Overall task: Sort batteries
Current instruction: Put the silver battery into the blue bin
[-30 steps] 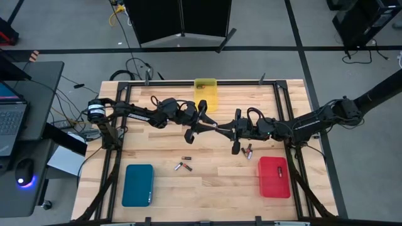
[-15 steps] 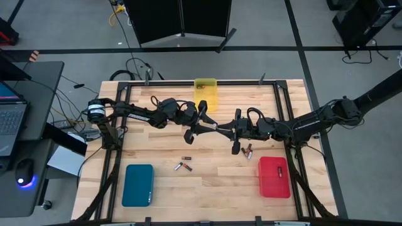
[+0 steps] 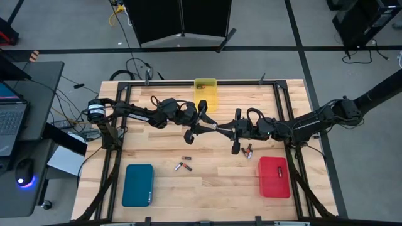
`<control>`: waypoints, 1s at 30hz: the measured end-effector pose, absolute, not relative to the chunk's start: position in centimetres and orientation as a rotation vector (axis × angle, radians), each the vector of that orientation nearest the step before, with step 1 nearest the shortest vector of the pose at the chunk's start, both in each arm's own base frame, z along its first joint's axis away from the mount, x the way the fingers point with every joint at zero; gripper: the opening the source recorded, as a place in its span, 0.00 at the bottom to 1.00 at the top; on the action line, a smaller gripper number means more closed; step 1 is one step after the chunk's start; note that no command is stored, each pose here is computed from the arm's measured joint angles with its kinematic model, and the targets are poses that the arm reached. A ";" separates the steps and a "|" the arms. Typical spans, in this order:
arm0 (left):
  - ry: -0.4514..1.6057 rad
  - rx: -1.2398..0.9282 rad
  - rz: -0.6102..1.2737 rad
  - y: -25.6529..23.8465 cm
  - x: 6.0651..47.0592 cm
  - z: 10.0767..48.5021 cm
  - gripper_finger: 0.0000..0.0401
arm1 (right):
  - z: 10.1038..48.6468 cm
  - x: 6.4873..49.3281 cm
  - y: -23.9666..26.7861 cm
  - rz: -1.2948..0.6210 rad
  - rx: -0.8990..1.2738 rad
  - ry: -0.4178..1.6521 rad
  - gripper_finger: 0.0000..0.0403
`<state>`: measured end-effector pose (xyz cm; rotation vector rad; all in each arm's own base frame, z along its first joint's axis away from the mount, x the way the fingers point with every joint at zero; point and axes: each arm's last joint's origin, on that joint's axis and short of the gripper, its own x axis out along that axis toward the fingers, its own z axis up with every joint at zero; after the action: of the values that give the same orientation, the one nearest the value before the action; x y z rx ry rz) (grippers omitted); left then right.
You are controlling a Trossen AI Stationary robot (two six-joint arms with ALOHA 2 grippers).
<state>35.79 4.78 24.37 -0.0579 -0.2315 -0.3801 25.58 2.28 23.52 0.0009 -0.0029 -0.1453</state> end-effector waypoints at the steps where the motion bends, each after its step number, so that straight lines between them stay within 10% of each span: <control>1: -0.235 -0.057 -0.380 4.8 35.8 24.4 0.37 | 23.6 25.6 2.3 -0.145 -0.005 -0.009 0.14; 30: -0.301 -0.036 -0.418 4.6 37.4 24.5 0.30 | 24.2 25.6 2.4 -0.122 -0.071 -0.063 0.14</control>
<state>37.43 4.56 24.52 -0.0357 -0.3005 -0.4179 25.56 2.36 24.16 -0.0706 -0.0630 -0.1217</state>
